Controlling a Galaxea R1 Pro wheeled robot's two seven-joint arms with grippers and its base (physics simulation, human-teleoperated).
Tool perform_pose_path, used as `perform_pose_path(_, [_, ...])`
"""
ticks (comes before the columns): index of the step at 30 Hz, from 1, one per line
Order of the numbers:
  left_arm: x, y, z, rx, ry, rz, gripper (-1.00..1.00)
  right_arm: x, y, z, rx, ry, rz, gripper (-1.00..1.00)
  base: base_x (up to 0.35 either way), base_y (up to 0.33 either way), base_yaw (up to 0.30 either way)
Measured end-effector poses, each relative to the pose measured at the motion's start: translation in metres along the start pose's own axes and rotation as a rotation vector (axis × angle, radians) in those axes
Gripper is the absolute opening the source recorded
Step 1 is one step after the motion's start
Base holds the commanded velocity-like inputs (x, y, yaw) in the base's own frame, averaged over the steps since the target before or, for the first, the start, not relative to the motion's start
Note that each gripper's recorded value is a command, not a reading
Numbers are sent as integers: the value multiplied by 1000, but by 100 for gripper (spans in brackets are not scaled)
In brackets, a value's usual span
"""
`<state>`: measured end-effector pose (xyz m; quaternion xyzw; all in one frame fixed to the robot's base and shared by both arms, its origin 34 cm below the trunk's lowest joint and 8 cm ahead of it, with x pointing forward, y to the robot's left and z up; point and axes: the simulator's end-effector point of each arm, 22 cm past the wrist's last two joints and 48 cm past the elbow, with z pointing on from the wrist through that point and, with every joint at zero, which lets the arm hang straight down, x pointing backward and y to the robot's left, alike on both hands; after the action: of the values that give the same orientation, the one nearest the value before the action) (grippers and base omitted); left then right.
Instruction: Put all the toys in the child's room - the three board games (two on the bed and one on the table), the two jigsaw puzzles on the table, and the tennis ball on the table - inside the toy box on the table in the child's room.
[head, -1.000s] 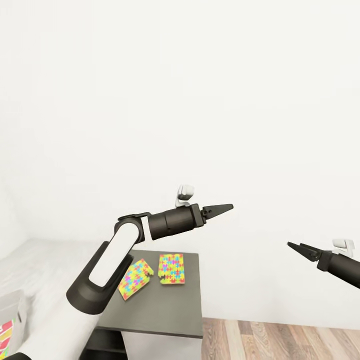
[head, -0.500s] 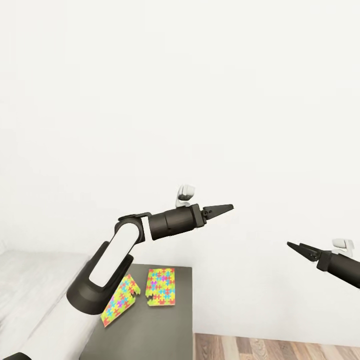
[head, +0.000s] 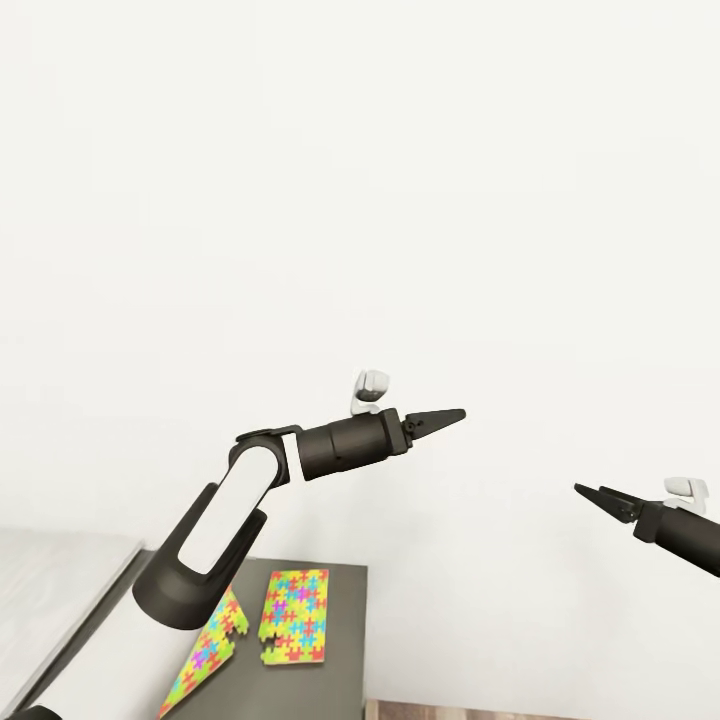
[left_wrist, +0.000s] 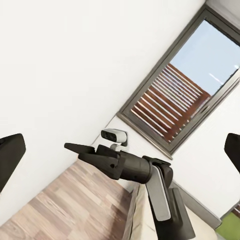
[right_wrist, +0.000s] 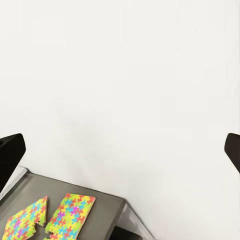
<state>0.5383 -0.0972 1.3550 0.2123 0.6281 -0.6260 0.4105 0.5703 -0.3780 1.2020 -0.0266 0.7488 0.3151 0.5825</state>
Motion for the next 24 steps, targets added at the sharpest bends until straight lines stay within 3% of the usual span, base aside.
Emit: perform_pose_path(24, [0,1,0,-2,-2,-2,100,-1,1,1,-6,-4,-6,100,35,-18,0])
